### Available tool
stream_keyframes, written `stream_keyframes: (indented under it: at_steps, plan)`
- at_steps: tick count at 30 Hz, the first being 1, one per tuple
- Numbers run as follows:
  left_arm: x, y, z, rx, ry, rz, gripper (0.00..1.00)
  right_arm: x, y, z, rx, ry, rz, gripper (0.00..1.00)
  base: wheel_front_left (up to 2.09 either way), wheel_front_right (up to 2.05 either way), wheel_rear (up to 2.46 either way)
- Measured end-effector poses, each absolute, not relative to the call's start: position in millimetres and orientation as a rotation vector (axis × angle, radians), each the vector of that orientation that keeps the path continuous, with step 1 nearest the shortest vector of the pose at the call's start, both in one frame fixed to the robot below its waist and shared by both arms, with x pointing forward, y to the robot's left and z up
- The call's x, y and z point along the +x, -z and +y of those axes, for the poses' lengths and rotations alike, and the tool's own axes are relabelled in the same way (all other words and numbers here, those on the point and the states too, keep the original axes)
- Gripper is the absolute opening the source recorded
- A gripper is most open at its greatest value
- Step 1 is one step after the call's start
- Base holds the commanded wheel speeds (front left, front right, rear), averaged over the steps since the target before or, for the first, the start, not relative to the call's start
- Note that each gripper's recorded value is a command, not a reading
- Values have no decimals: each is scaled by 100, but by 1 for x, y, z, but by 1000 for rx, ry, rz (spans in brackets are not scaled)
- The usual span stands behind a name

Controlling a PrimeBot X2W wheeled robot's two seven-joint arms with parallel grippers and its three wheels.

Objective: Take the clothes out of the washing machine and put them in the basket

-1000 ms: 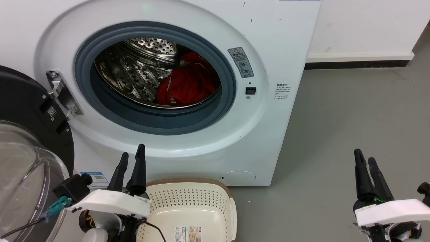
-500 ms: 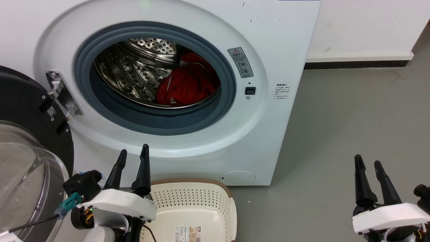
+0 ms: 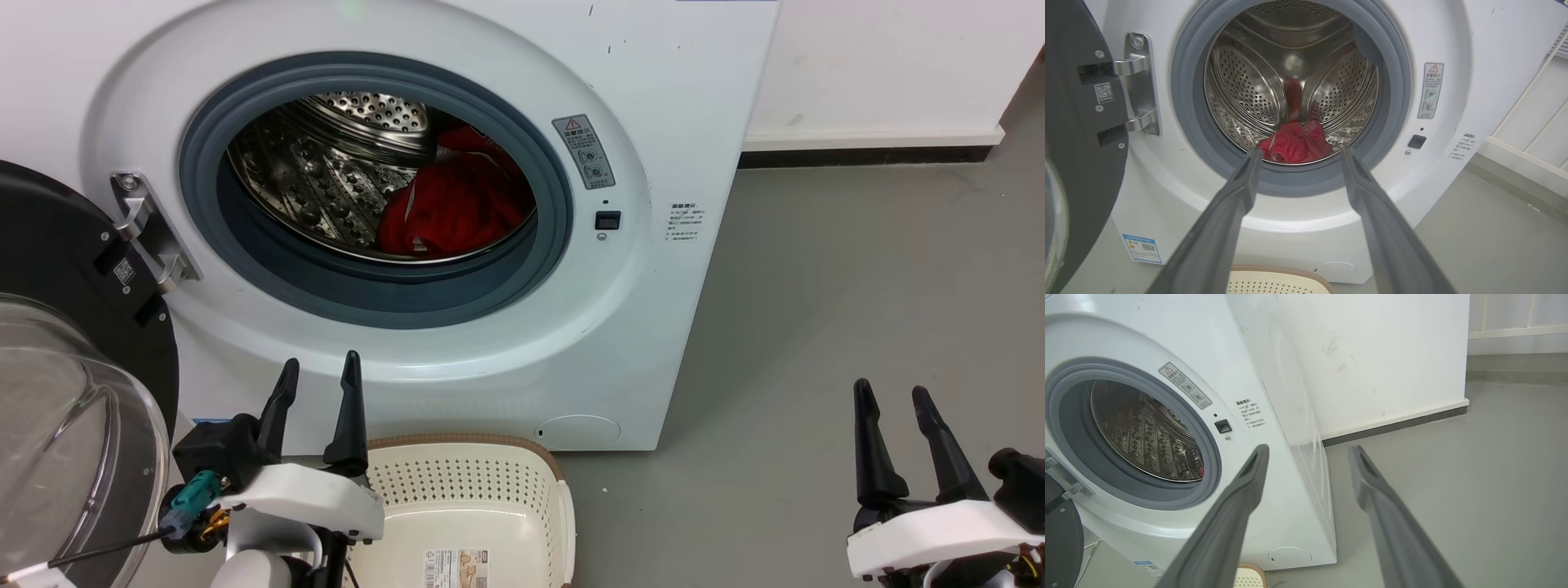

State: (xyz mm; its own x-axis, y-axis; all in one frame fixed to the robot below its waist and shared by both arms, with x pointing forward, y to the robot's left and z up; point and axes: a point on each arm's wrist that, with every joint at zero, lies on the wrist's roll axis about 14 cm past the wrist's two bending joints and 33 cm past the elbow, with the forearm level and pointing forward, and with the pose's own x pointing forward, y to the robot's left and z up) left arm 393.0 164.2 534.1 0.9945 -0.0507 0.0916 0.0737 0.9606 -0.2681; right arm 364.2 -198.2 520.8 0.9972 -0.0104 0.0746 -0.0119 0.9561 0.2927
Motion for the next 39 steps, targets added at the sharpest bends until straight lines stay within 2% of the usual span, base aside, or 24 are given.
stream_keyframes:
  at_steps: [39]
  plan:
    - [389, -525, 159, 3, 67, -122, 100, 359, -524, -191, -8, -39, -104, 100, 0, 0, 0]
